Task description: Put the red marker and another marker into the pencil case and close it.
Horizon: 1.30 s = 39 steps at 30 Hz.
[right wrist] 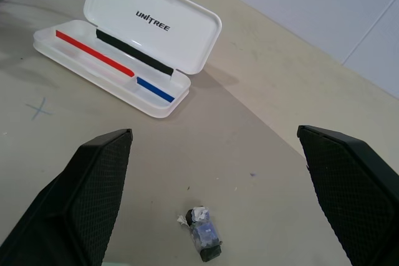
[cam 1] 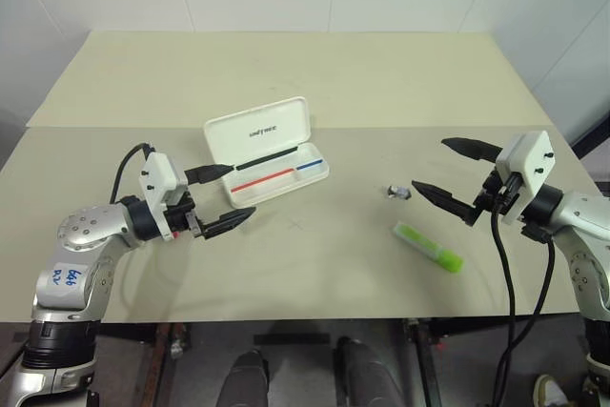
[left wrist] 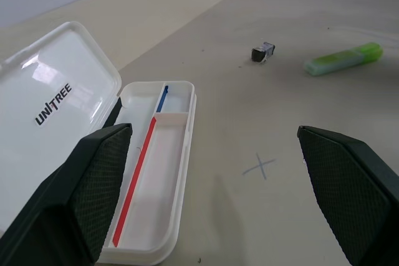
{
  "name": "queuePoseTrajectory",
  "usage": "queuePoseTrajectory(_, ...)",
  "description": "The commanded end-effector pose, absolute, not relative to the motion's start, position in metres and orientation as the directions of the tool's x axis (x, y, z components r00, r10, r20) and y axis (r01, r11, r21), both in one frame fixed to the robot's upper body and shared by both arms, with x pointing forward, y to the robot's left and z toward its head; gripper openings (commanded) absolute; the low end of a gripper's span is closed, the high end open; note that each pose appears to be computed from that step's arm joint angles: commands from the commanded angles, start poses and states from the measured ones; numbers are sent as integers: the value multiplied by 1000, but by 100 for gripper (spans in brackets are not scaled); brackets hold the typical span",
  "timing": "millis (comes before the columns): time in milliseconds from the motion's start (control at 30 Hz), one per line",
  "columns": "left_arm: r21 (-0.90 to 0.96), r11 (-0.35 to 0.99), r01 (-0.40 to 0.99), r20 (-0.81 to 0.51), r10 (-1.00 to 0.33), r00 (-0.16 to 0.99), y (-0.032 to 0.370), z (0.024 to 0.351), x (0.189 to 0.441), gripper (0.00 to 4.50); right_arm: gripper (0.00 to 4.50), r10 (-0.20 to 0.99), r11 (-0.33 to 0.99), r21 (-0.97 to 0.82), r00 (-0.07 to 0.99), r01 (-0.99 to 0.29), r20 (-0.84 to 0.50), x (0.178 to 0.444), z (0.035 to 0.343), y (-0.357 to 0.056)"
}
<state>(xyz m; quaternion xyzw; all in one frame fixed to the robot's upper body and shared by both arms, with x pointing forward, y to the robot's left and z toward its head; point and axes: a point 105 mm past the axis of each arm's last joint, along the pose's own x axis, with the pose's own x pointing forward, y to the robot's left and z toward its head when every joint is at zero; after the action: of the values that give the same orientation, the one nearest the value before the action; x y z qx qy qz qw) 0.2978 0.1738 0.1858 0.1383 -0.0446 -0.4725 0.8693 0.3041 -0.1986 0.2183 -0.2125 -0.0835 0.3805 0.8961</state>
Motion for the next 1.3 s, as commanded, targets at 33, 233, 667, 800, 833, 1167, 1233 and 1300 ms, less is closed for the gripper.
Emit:
queuePoseTrajectory(33,329,507,797,-35,-837,546,171,197,296,448,450,736,603,-473,677,-643,18,305,227,-193)
queuePoseTrajectory(233,316,511,799,-44,-834,550,169,195,296,448,450,736,617,-457,675,-640,48,304,221,-186)
queuePoseTrajectory(667,330,495,804,-73,-836,544,171,196,307,448,450,762,600,-449,644,-662,67,305,221,-168)
queuePoseTrajectory(800,333,515,790,-103,-812,574,173,189,315,448,450,767,600,-445,637,-665,82,306,221,-163)
queuePoseTrajectory(833,331,521,787,-108,-807,580,176,187,316,429,450,768,600,-445,634,-665,89,305,222,-160)
queuePoseTrajectory(1167,372,467,802,-220,-795,565,165,163,321,154,450,757,625,-440,637,-645,141,302,223,-153)
queuePoseTrajectory(1233,379,469,798,-238,-784,573,165,160,323,154,450,754,632,-435,639,-641,154,302,223,-150)
queuePoseTrajectory(1300,387,482,786,-255,-763,594,168,156,328,154,450,752,636,-431,639,-640,160,301,222,-148)
